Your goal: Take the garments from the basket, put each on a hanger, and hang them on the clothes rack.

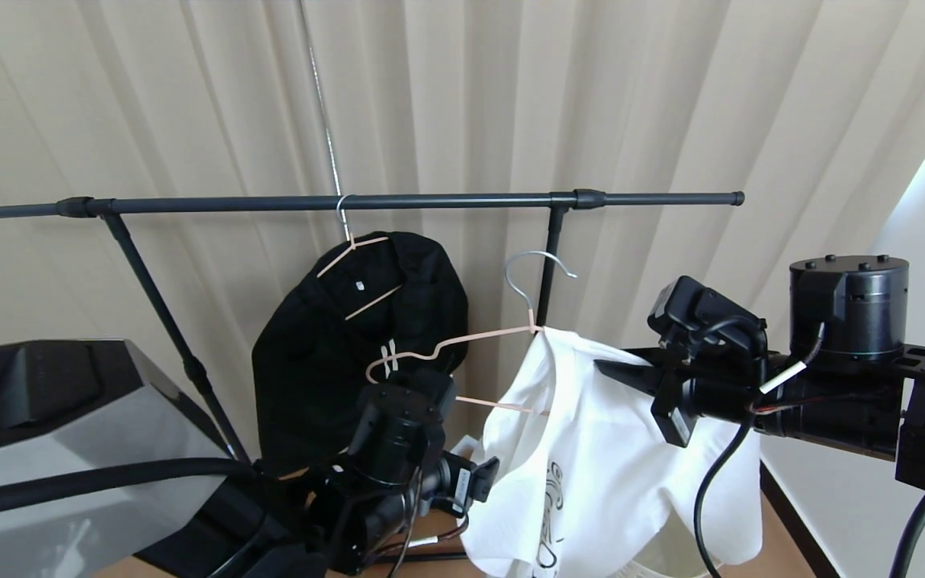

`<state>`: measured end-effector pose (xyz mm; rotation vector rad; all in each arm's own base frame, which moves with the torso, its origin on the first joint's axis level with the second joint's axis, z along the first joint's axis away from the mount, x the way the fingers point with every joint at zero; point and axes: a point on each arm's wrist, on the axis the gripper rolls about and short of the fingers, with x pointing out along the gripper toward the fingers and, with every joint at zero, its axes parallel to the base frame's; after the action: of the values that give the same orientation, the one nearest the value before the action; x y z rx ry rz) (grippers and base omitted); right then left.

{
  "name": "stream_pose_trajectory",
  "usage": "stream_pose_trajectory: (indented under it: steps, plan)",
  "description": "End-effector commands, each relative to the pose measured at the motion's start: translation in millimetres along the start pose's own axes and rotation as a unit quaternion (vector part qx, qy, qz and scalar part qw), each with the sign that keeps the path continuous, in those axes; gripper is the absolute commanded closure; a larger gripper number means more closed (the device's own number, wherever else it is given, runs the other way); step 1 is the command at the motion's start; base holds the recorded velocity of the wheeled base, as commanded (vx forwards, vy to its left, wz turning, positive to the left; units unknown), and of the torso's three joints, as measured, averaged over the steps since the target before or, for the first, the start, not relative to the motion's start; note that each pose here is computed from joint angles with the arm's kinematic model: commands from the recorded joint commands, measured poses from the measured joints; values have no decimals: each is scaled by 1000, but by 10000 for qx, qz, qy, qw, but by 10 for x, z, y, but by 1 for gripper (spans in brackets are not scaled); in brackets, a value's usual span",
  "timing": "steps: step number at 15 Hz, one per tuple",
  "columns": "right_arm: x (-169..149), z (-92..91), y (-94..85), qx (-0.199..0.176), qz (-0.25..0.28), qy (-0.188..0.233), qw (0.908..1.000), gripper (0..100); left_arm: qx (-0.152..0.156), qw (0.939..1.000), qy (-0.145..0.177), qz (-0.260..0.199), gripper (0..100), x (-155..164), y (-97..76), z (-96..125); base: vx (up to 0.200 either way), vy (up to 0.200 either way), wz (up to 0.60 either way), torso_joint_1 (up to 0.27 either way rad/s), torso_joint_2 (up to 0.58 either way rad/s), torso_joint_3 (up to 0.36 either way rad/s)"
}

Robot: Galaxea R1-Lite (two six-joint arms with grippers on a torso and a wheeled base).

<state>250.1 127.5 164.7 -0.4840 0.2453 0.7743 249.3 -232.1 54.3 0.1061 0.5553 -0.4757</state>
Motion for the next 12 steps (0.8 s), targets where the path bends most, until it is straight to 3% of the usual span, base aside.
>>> stream_pose_trajectory:
  steps: [1,11,12]
  plan:
    - [3,3,0,-6,6,-8,10000,100,-28,9998,71,191,0,140,-13,-58,0,0,0,0,0,0]
    - [3,3,1,-6,13,-11,10000,100,82,9974,503,503,0,111,81,-321,0,0,0,0,0,0]
    - [3,-1,2,-4,10,-1,10000,100,64,9978,437,491,0,110,81,-320,0,0,0,0,0,0]
